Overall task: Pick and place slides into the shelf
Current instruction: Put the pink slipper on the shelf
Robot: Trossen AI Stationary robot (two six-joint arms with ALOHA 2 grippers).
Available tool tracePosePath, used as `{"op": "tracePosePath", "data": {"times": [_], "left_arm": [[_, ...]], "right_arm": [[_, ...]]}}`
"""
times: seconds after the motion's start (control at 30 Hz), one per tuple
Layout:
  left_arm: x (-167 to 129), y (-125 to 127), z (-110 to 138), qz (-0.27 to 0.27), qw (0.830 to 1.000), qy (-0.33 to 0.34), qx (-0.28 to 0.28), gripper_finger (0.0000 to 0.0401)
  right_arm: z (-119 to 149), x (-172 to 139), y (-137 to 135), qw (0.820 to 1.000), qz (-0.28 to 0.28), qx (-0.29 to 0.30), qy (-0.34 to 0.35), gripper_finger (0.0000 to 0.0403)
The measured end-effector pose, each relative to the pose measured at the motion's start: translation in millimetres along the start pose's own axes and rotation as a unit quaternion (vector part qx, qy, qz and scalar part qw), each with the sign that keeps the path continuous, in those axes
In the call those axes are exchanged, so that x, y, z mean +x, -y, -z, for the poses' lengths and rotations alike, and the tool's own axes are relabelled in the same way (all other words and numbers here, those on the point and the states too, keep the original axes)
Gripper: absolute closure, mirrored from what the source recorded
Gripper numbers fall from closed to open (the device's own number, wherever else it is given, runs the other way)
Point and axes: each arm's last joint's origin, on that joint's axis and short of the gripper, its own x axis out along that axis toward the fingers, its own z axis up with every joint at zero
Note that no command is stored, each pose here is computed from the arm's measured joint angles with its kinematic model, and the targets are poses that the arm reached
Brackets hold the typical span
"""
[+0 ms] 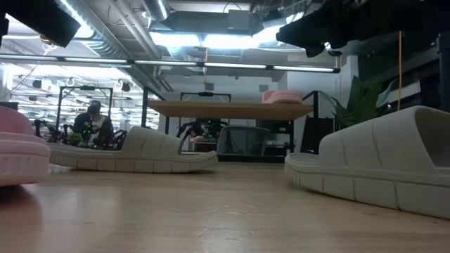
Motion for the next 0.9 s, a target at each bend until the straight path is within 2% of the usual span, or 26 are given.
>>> {"op": "tracePosePath", "data": {"times": [0.2,0.63,0.9], "left_arm": [[-5.5,-0.4,-0.8,0.001,1.000,0.001,0.000,0.0226],[-5.5,-0.3,-1.0,0.002,1.000,0.004,-0.001,0.0300],[-5.6,-0.2,-2.3,0.003,1.000,0.026,-0.001,0.0314]], "right_arm": [[0.0,0.0,-0.1,1.000,0.000,0.000,0.000,0.0312],[0.2,0.1,-0.1,1.000,0.000,0.000,-0.001,0.0312],[0.2,0.1,-0.1,1.000,0.000,0.000,-0.001,0.0312]]}}
